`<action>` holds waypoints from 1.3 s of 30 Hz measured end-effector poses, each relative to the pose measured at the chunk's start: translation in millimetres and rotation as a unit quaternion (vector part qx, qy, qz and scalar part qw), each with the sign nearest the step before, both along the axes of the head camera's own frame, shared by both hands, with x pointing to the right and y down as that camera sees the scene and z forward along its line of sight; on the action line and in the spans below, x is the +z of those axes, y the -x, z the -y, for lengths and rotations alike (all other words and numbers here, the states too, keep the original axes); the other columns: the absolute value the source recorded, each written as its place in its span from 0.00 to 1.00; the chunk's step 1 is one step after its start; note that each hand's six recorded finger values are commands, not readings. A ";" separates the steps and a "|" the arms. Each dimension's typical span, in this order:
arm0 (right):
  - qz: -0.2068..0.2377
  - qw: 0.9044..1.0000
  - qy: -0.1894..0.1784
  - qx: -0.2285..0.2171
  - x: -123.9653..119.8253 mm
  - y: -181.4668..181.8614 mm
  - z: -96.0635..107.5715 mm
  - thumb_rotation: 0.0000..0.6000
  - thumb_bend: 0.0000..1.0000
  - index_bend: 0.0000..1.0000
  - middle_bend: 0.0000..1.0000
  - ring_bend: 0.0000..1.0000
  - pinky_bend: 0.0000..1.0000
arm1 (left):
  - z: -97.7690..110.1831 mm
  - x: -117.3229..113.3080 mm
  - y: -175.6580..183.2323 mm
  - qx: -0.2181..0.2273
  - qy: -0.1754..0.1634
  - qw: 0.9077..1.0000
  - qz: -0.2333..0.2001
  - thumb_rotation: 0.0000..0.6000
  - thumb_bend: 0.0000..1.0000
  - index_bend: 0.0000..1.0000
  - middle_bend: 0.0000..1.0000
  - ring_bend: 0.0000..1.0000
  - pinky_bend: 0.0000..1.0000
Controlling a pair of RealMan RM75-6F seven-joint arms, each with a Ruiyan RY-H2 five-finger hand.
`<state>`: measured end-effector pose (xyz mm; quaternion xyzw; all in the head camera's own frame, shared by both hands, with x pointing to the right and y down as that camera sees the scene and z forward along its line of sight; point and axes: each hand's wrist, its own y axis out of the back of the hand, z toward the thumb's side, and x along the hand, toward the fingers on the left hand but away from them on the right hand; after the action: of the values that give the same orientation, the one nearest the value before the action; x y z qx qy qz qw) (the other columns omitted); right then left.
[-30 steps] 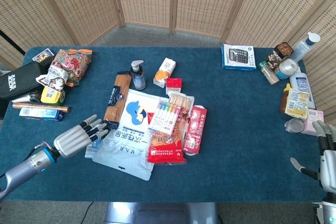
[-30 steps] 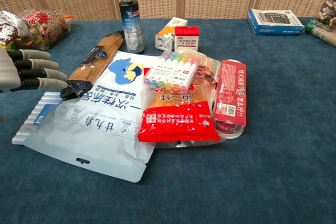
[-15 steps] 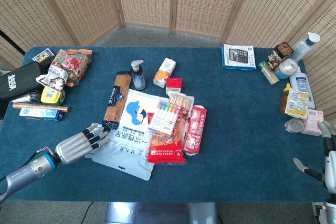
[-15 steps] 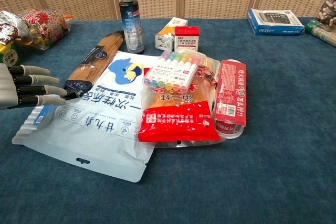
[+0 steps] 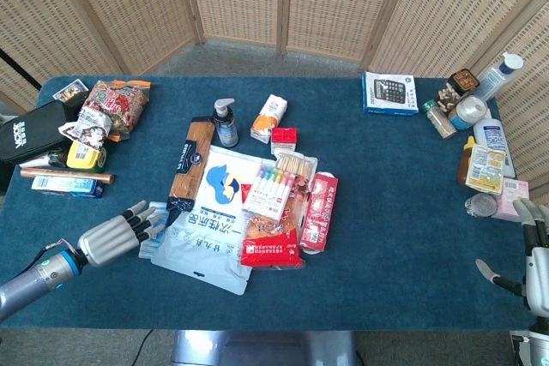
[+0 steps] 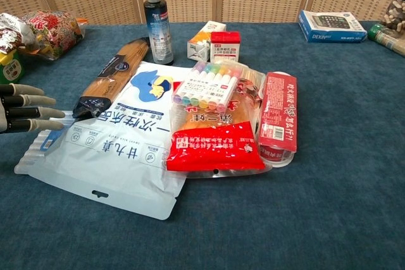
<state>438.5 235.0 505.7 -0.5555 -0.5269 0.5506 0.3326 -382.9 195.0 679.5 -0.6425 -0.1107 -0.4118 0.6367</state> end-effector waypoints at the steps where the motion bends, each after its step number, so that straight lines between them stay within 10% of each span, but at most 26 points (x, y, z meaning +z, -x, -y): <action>1: 0.000 1.000 -0.001 0.001 -0.4 -0.2 0.1 1.00 0.00 0.00 0.00 0.00 0.00 | -0.1 1.8 -2.3 0.003 0.000 1.000 0.001 1.00 0.06 0.00 0.00 0.00 0.12; 39: 0.012 1.000 -0.013 0.002 -7.9 0.9 0.0 1.00 0.00 0.00 0.00 0.00 0.00 | 19.1 20.3 -34.4 0.023 -0.025 0.999 0.033 1.00 0.06 0.00 0.00 0.00 0.11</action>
<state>437.6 235.0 497.7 -0.5567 -0.5393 0.5373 0.3325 -348.5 175.9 699.8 -0.6095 -0.1360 -0.4210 0.6579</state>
